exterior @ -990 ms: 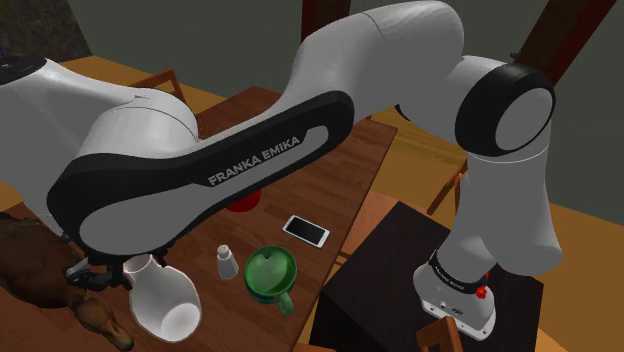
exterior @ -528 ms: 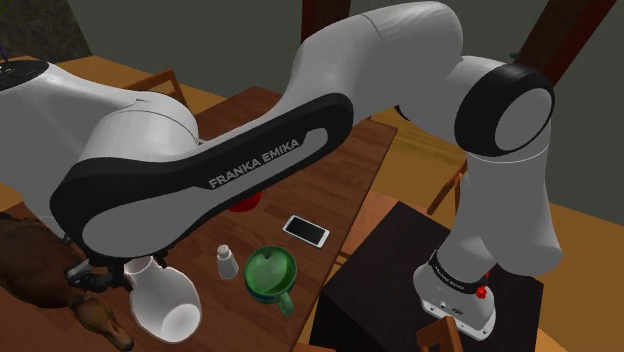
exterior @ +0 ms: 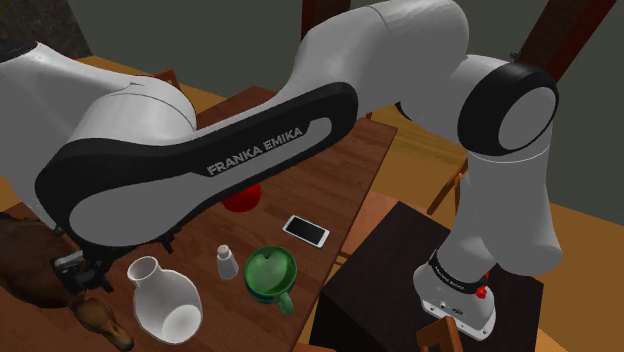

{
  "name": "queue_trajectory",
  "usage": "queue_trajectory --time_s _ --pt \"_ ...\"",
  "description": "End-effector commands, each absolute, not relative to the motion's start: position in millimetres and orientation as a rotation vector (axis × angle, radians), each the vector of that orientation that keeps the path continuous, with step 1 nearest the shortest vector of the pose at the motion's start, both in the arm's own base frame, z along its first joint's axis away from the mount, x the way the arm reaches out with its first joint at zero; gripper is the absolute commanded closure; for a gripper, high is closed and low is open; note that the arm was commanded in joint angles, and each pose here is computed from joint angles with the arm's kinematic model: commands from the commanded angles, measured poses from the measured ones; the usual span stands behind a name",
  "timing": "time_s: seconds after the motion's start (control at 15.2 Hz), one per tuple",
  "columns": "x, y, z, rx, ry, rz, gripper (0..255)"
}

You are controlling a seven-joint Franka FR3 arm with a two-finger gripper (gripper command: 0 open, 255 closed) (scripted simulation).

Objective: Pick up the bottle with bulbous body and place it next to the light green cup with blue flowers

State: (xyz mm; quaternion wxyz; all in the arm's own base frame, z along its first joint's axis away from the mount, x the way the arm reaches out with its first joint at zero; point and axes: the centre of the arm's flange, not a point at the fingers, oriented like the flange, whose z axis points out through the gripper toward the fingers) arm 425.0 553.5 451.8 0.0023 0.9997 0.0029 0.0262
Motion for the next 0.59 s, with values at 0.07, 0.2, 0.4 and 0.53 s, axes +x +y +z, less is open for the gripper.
queue_trajectory --time_s 0.07,0.2,0.4,0.53 --pt "423 554 485 3.136 0.009 0.082 0" --pt "423 554 485 3.136 0.009 0.082 0" --pt "423 554 485 3.136 0.009 0.082 0" --pt "423 554 485 3.136 0.009 0.082 0"
